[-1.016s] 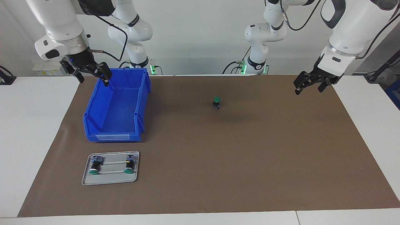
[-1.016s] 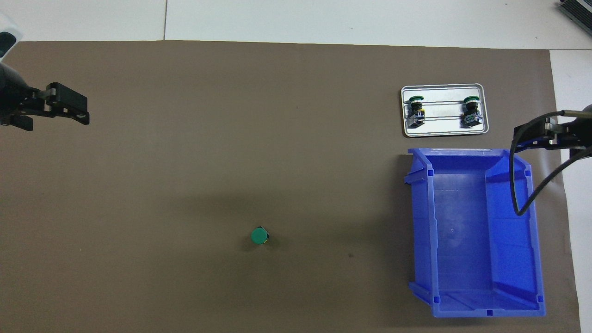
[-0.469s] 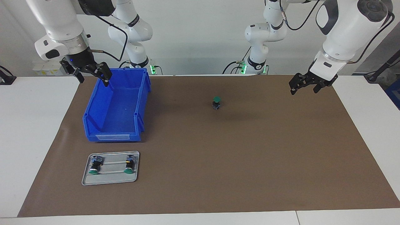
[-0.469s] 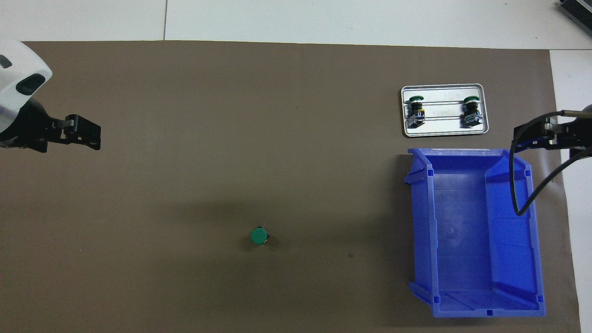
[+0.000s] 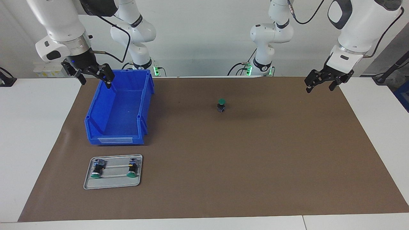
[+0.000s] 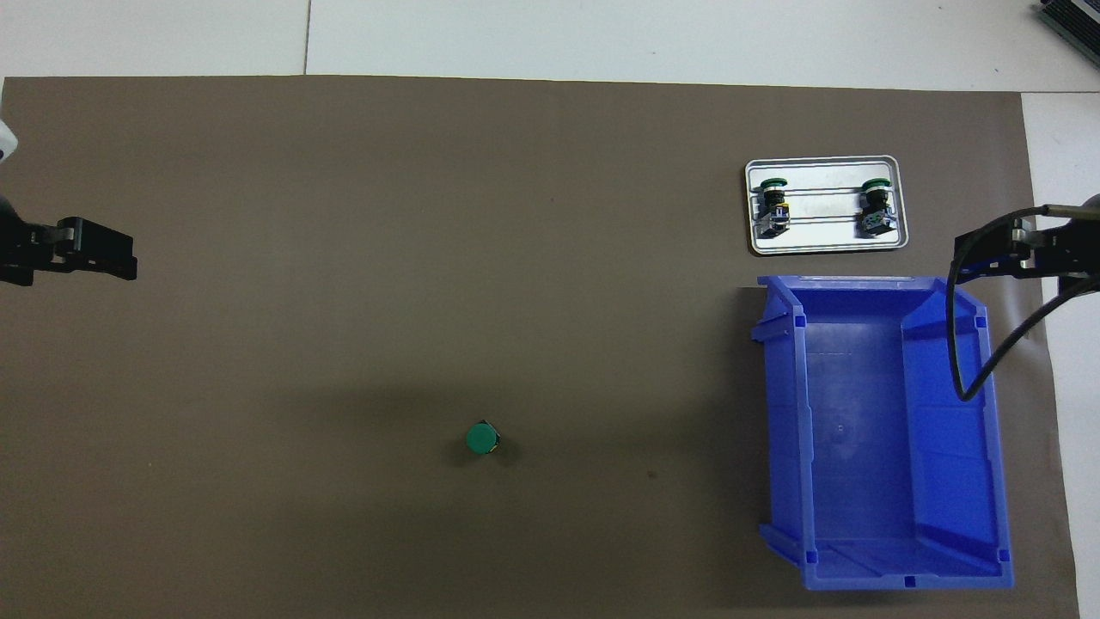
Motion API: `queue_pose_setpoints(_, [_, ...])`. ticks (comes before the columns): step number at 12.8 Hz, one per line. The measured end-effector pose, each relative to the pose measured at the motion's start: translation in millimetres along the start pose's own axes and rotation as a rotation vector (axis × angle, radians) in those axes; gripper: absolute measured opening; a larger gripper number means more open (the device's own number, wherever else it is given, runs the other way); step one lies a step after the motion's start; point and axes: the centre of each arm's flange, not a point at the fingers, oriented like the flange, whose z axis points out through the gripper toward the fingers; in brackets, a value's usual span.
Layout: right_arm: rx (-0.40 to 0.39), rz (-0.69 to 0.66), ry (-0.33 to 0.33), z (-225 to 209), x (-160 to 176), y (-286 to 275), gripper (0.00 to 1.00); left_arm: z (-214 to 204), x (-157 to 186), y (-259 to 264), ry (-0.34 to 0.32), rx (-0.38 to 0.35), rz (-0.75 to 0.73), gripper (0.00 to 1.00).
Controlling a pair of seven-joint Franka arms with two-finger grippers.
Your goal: Place and press button with both arms
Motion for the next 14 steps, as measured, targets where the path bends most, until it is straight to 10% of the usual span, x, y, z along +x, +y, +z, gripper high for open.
queue_pose_setpoints(14, [0.028, -0.008, -0.014, 3.3, -1.4, -5.4, 1.00, -0.4, -5.4, 7.8, -0.003, 0.000, 0.029, 1.00])
